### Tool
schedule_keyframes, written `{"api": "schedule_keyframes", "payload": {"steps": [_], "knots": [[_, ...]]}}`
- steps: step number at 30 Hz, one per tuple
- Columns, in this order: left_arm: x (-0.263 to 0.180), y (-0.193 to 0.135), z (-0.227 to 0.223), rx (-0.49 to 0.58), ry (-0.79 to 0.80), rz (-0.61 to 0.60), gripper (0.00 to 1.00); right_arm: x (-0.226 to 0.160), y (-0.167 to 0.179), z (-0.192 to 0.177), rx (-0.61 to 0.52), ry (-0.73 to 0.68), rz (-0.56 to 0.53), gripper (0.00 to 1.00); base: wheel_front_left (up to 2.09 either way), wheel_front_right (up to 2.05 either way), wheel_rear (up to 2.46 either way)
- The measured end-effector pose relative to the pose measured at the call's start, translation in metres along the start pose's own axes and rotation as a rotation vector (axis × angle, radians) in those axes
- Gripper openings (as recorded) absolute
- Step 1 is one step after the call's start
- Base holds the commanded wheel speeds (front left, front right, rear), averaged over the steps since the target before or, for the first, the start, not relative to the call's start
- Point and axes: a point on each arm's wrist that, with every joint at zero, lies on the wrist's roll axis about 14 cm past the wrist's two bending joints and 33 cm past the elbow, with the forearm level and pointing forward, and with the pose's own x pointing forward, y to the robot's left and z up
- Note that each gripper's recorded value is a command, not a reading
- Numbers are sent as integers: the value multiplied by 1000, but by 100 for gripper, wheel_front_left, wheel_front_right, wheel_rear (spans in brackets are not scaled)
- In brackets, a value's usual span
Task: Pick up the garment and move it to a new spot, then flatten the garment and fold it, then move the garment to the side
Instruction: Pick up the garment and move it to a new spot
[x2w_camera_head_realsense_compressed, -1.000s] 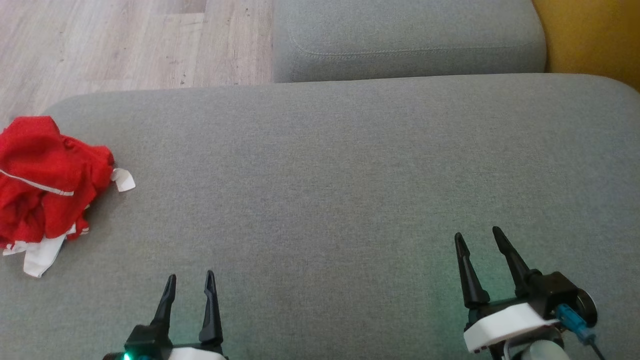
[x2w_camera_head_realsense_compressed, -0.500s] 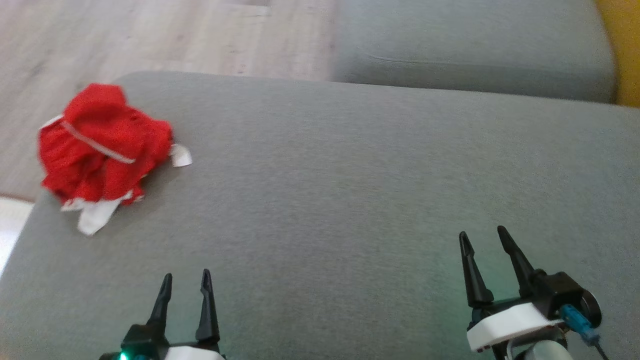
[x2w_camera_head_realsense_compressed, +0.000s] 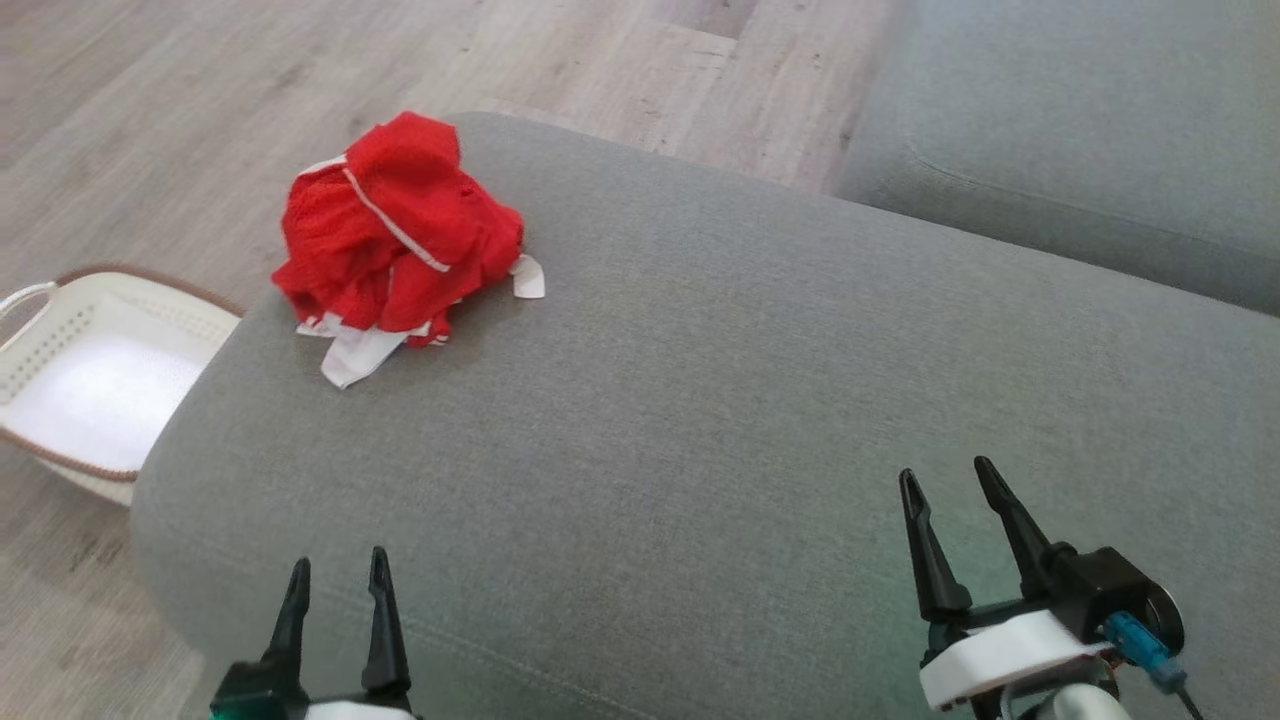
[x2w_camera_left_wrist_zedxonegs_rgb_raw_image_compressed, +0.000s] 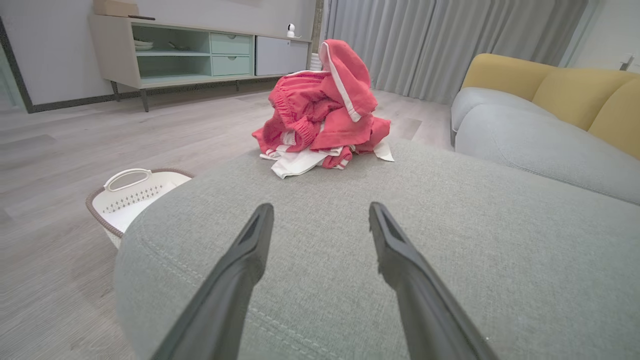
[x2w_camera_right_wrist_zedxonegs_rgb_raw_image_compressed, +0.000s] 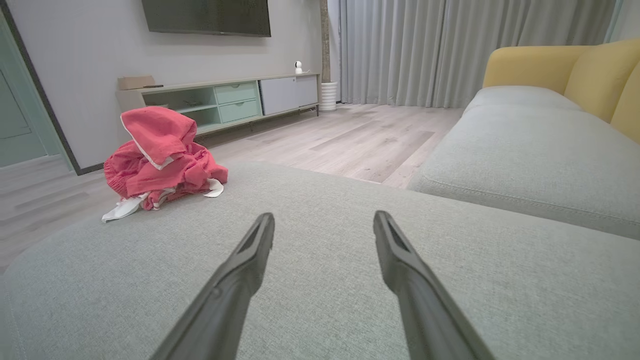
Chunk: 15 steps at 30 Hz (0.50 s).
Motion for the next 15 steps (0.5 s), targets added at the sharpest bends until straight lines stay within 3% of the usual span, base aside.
{"api": "schedule_keyframes", "payload": {"steps": [11, 15], "knots": [[-9, 12, -5, -2, 15, 43, 100, 7, 9, -5, 13, 13, 32, 100, 0, 0, 0], [-2, 30, 11, 19, -24, 96, 100, 9, 5, -10, 13, 24, 28, 100, 0, 0, 0]]}}
